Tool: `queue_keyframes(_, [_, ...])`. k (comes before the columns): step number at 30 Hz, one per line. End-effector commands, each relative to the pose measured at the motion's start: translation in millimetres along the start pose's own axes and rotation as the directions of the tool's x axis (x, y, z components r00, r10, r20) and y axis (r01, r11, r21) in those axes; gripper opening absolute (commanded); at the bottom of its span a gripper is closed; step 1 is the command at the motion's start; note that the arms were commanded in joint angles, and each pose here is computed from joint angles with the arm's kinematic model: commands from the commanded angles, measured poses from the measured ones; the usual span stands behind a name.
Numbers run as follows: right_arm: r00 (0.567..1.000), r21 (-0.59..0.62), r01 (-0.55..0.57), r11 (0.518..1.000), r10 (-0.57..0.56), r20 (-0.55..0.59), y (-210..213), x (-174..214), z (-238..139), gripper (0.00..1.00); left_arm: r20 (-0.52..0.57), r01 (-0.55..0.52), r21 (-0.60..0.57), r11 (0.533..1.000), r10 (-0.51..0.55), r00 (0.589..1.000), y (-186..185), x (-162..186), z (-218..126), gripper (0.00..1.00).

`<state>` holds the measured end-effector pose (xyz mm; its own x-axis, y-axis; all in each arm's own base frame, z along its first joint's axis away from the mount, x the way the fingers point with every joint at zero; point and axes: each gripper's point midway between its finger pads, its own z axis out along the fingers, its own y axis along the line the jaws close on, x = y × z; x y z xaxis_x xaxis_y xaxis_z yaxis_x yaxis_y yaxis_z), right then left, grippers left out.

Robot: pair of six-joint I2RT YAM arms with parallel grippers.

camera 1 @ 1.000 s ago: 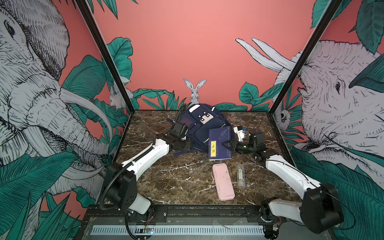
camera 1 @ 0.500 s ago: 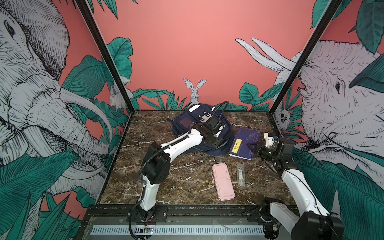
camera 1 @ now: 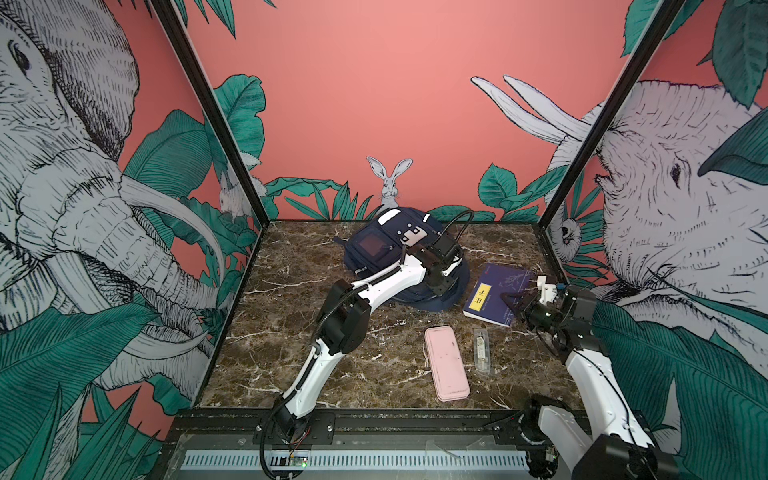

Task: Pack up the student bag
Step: 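Carry the book away with the right gripper while the left grips the backpack opening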

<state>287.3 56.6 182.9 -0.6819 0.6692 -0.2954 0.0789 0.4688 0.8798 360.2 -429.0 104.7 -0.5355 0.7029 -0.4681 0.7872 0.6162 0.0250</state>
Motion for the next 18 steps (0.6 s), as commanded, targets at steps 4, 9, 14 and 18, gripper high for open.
queue_keyframes(4, [0.999, -0.019, 0.040, 0.999, -0.041, -0.006, 2, 4, -1, 0.00, -0.005, -0.027, 0.034, 0.999, 0.028, 1.000, -11, -1, -2, 0.40])
queue_keyframes(9, [0.999, -0.018, 0.033, 0.999, -0.033, -0.009, -2, 5, 1, 0.00, -0.028, -0.038, 0.014, 0.999, 0.039, 0.999, -8, 1, 4, 0.22])
queue_keyframes(14, [0.999, -0.019, 0.034, 0.999, -0.034, -0.007, -1, 2, 2, 0.00, -0.002, -0.056, 0.027, 0.998, 0.056, 0.998, -10, -10, -7, 0.00])
queue_keyframes(18, [1.000, -0.026, 0.029, 0.999, -0.029, -0.003, -2, 0, 4, 0.00, 0.059, -0.065, 0.009, 0.998, 0.065, 0.996, -7, -31, -33, 0.00])
